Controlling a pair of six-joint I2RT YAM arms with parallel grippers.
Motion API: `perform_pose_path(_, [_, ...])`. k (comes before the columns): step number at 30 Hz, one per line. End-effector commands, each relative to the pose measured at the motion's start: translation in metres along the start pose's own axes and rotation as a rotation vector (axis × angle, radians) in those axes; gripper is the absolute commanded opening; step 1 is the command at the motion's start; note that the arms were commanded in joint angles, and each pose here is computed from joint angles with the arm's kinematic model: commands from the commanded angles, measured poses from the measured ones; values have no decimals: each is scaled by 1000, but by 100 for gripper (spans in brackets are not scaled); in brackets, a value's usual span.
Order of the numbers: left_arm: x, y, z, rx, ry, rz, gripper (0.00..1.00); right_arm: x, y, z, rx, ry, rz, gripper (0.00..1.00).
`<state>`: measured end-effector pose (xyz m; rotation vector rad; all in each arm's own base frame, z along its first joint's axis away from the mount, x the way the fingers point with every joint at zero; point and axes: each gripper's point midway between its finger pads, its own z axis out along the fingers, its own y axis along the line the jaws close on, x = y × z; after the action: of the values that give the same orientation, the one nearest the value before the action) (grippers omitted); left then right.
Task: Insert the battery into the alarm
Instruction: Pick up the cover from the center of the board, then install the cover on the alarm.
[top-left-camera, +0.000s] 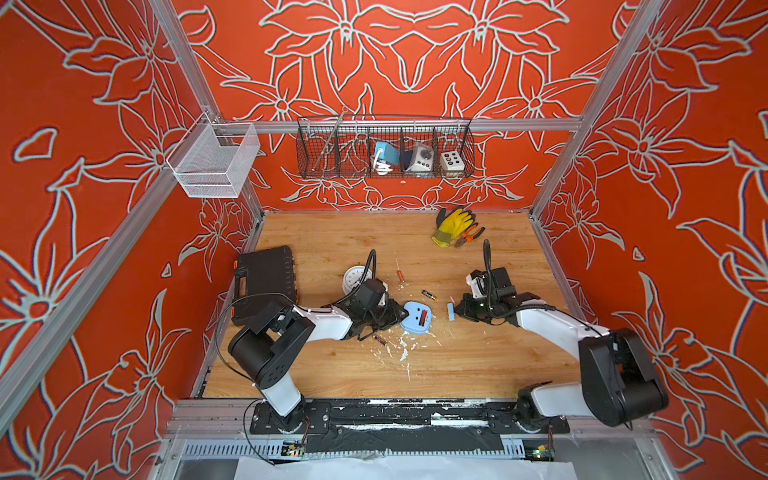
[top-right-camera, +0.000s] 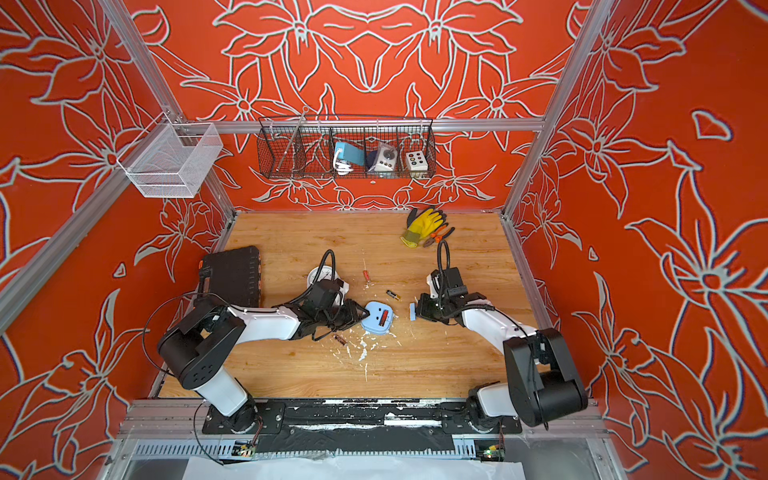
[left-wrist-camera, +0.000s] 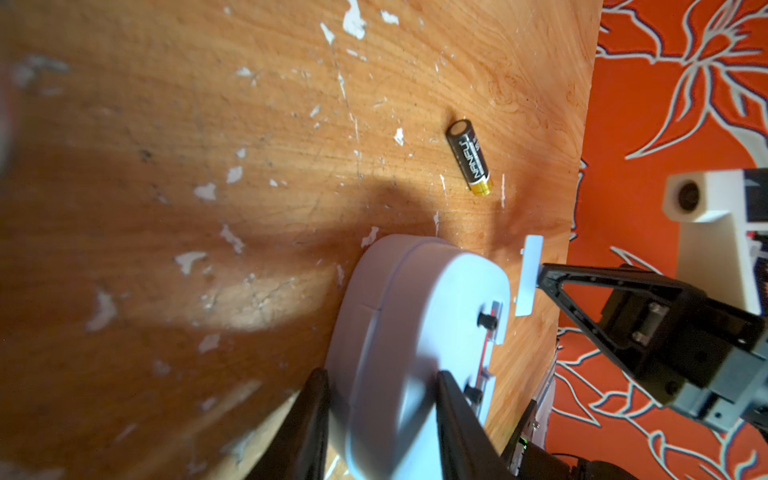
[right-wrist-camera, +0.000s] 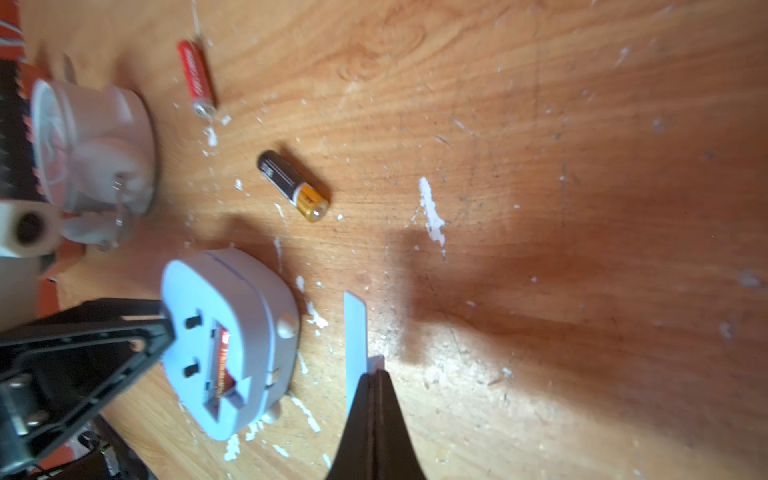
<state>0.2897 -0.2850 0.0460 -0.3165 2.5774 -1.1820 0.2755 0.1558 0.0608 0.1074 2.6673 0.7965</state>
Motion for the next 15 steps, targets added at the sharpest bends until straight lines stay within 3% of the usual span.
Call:
perform_pose_path(1, [15,17,4,-29,57,-61,36,0,6,-6,-14,-57,74,0])
perform_pose_path(8, [19,7,4,35,79,-102,38,-8,27,-24,-22,-175,116,0])
perform_pose_path(15, [22,4,5,56,87,-102,38,0,50,-18,-30,-169,106,0])
